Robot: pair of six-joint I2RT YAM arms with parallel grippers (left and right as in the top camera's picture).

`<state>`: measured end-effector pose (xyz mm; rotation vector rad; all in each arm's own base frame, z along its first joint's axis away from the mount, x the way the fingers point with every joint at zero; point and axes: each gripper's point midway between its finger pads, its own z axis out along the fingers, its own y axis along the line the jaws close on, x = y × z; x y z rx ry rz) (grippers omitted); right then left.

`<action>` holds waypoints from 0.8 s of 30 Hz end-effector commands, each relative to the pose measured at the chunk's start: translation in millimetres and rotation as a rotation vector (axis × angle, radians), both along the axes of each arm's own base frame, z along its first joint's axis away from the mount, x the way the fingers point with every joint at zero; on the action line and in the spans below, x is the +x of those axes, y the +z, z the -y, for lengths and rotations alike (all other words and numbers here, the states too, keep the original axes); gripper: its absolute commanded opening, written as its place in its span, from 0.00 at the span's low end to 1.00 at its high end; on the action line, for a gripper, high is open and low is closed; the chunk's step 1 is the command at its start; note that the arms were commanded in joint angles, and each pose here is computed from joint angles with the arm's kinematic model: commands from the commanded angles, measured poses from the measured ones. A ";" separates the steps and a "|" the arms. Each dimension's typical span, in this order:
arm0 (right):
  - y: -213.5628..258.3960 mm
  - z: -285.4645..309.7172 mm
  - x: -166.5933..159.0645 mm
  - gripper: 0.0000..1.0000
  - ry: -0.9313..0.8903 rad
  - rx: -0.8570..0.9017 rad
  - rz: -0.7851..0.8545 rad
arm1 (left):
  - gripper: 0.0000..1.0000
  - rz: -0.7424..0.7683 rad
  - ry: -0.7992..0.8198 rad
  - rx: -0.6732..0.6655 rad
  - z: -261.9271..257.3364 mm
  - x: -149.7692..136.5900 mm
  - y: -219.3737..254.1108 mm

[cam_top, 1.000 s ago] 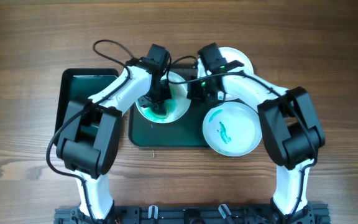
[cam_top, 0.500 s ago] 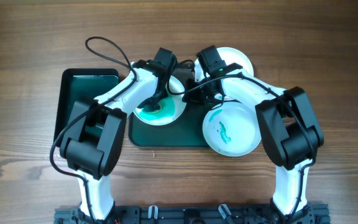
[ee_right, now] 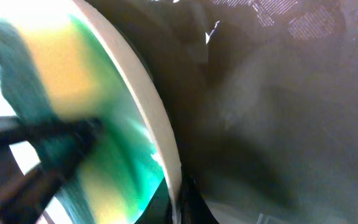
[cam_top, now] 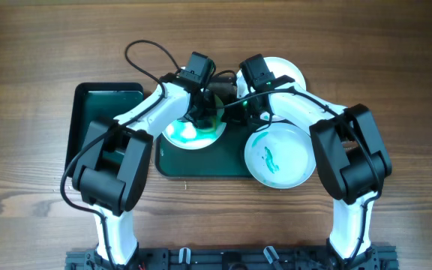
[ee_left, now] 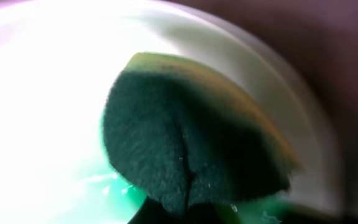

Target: Clean dirty plates on tray and stack at the side

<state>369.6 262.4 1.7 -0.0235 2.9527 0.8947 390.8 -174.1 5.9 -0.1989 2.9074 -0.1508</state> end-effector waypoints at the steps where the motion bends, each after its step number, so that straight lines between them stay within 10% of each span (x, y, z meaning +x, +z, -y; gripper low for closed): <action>1: -15.5 -0.4 -12.7 0.04 0.016 -0.010 -0.049 | 0.04 0.048 0.266 0.316 -82.6 10.1 8.7; 13: 0.3 9.3 -5.3 0.04 -0.008 -0.081 0.016 | 0.04 -0.057 0.080 0.100 -78.4 13.4 138.4; 24: 152.3 48.2 -12.5 0.04 -0.147 -0.717 0.675 | 0.04 0.045 0.223 0.068 -134.6 14.0 187.8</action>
